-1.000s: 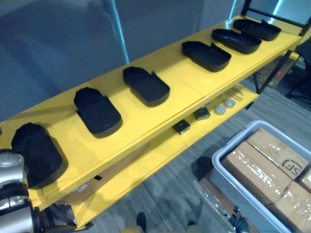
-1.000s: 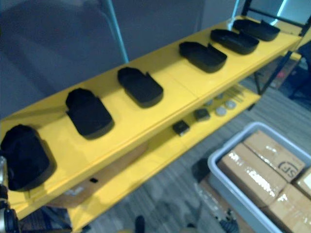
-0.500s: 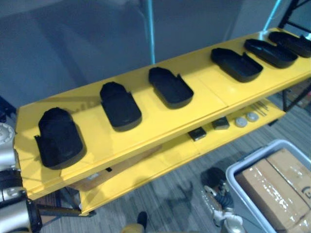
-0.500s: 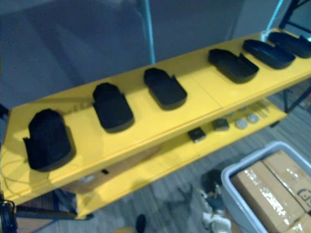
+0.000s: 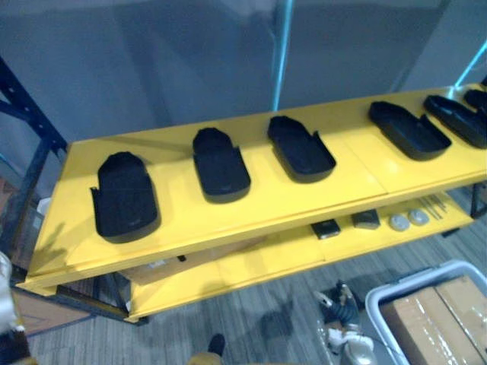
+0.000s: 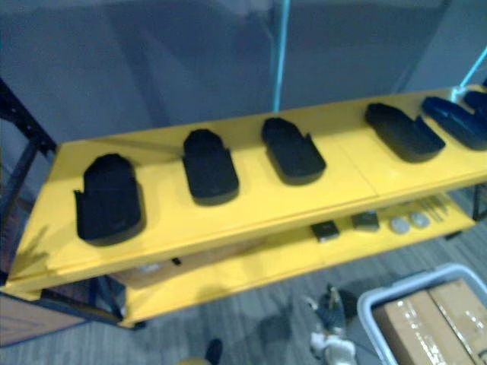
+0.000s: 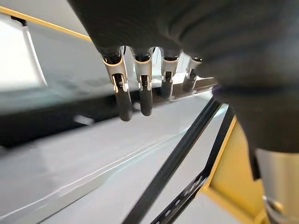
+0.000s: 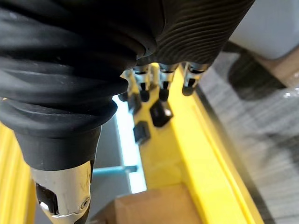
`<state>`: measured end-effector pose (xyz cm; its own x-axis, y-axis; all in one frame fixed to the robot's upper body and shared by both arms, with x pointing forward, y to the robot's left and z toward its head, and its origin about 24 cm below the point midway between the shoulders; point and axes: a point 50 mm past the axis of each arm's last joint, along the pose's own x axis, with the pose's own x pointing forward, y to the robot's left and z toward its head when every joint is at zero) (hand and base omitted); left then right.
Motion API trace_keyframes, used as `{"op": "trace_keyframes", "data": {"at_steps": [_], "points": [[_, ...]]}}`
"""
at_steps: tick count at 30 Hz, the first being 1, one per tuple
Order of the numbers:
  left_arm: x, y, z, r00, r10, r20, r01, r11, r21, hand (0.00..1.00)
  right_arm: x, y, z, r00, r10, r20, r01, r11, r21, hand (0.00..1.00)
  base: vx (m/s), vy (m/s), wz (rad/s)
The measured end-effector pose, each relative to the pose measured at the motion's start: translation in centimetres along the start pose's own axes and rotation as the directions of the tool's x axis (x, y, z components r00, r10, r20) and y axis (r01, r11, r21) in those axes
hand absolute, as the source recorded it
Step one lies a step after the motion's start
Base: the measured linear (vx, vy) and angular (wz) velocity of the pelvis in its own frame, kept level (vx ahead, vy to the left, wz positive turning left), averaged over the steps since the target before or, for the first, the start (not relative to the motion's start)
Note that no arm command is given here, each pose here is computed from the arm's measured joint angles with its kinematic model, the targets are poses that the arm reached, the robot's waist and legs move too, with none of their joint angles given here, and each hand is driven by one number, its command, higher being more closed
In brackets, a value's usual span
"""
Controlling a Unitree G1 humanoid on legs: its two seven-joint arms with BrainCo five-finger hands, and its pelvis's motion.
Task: Walk over and take plastic housings, then place them on the shelf
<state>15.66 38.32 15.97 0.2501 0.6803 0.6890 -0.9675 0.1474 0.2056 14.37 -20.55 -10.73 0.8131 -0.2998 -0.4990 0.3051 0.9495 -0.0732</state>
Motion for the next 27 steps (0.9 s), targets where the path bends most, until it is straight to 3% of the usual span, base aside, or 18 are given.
{"op": "trace_keyframes", "data": {"at_steps": [6, 10, 11, 13, 15, 16, 17, 24, 27], "points": [[-2.1, 0.5, 0.8, 0.985, -0.165, 0.045, 0.166, 0.986, -0.014, 0.00, 0.0, -0.4, 0.0, 1.000, -0.014, -0.001, 0.014, 1.000, 0.002, 0.00, -0.01, 0.021, 0.08], [-3.5, 0.7, 1.3, 0.968, -0.243, 0.065, 0.249, 0.960, -0.126, 0.00, 0.0, -0.8, 0.1, 1.000, -0.030, 0.001, 0.030, 0.999, 0.011, 0.00, -0.03, 0.033, 0.11], [-3.6, 0.7, 1.8, 0.948, -0.308, 0.084, 0.319, 0.928, -0.195, 0.00, 0.0, -0.9, 0.2, 0.999, -0.035, 0.008, 0.035, 0.999, 0.015, 0.00, -0.04, 0.007, 0.05], [-4.2, 0.0, 2.5, 0.904, -0.410, 0.121, 0.427, 0.860, -0.278, 0.00, 0.0, -1.3, 0.3, 0.999, -0.050, 0.017, 0.050, 0.998, 0.023, 0.00, -0.04, -0.004, 0.02], [-5.9, -1.4, 3.7, 0.776, -0.599, 0.199, 0.625, 0.684, -0.377, 0.00, 0.1, -1.9, 0.8, 0.997, -0.065, 0.038, 0.063, 0.997, 0.053, 0.00, -0.05, -0.003, 0.00], [-6.4, -1.5, 4.0, 0.743, -0.633, 0.216, 0.660, 0.639, -0.396, 0.00, 0.1, -2.0, 0.9, 0.997, -0.067, 0.043, 0.065, 0.996, 0.057, 0.00, -0.03, -0.004, -0.01], [-7.7, -2.2, 5.6, 0.621, -0.710, 0.332, 0.760, 0.441, -0.477, 0.00, 0.1, -3.0, 1.1, 0.994, -0.089, 0.071, 0.082, 0.993, 0.088, 0.00, 0.00, 0.000, 0.00], [-8.0, -2.5, 5.7, 0.626, -0.709, 0.325, 0.754, 0.443, -0.485, 0.00, -0.2, -3.5, 0.9, 0.992, -0.109, 0.064, 0.102, 0.988, 0.112, 0.00, -0.01, 0.000, 0.00], [-7.8, -2.9, 5.8, 0.664, -0.687, 0.295, 0.729, 0.507, -0.460, 0.00, -0.4, -4.1, 1.3, 0.986, -0.144, 0.085, 0.128, 0.977, 0.169, 0.00, -0.01, -0.002, 0.01]]}}
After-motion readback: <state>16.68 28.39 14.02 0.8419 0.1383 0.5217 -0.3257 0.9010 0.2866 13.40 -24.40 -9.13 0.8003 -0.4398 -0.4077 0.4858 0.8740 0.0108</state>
